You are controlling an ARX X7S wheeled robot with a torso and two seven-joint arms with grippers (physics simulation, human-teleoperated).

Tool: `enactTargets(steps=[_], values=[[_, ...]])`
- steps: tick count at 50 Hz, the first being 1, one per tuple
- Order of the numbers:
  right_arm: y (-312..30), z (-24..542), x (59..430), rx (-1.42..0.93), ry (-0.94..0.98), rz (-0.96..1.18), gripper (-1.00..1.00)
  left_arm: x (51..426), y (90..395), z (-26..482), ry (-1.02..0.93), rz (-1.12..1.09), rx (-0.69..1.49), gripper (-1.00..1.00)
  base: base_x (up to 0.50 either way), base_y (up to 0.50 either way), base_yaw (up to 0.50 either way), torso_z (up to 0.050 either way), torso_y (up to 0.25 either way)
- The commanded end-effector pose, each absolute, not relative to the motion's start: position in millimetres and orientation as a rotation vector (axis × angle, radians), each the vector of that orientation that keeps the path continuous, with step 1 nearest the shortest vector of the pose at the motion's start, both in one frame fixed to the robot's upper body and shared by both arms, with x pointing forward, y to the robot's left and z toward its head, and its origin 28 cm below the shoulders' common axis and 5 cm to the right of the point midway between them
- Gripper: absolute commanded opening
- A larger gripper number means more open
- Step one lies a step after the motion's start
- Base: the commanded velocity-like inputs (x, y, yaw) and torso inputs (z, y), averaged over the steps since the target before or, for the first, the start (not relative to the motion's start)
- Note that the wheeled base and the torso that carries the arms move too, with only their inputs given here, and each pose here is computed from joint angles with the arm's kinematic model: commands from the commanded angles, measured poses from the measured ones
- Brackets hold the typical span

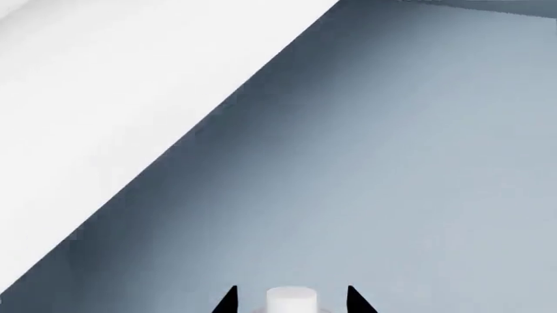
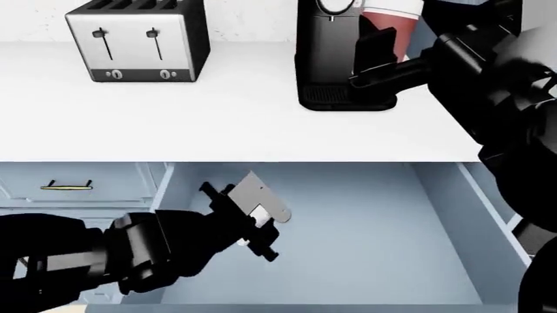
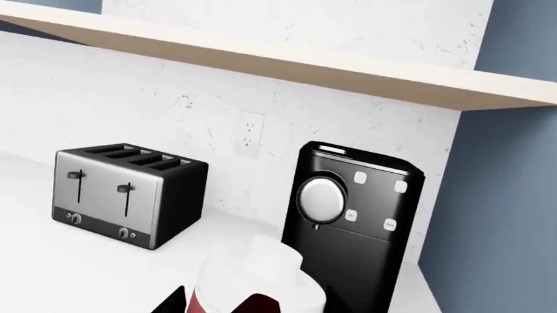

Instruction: Pick and place the shaker into the drawer. Then close the cabinet.

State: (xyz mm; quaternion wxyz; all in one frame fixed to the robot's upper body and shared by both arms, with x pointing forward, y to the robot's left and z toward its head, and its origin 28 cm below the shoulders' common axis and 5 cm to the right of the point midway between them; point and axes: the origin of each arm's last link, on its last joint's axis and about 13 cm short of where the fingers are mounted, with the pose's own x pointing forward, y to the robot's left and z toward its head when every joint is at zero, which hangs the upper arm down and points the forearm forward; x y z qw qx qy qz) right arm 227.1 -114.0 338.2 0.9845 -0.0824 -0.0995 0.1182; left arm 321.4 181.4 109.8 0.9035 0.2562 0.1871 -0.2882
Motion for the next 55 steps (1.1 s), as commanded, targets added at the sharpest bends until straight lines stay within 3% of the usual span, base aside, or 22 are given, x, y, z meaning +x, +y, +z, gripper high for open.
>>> enactTargets(steps=[1,12,13,31,40,48,55], values=[[-114.1,336.8,227.0,-0.167,-0.2,0.236,-1.0,314.1,180.0,83.4,0.458,-0.612,0.565,-1.0,0.0,0.0,0.0,0.0,0.0],[-113.0,334.7,225.7,-0.165,-0.2,0.24,-1.0,309.0,182.4,76.9,0.483,-0.619,0.608,-1.0,0.0,0.0,0.0,0.0,0.0],[-112.8,334.9,225.5,-0.165,-0.201,0.24,-1.0,310.3,182.0,81.4,0.474,-0.612,0.601,1.0,0.0,0.0,0.0,0.0,0.0],[-111.2,333.7,225.1,-0.176,-0.176,0.263,-1.0,291.8,183.7,207.8,0.037,-0.547,0.423,1.0,0.0,0.0,0.0,0.0,0.001],[-126.8,332.3,215.9,-0.304,0.076,0.349,-1.0,279.4,198.9,250.2,-0.079,-0.482,0.311,1.0,0.0,0.0,0.0,0.0,0.0],[-129.7,326.3,213.5,-0.413,0.321,0.49,-1.0,264.9,213.0,265.0,-0.094,-0.407,0.147,1.0,0.0,0.0,0.0,0.0,0.0],[-130.3,303.7,224.1,-0.435,0.47,0.559,-1.0,253.0,219.1,260.7,-0.09,-0.398,0.136,1.0,0.0,0.0,0.0,0.0,0.0]])
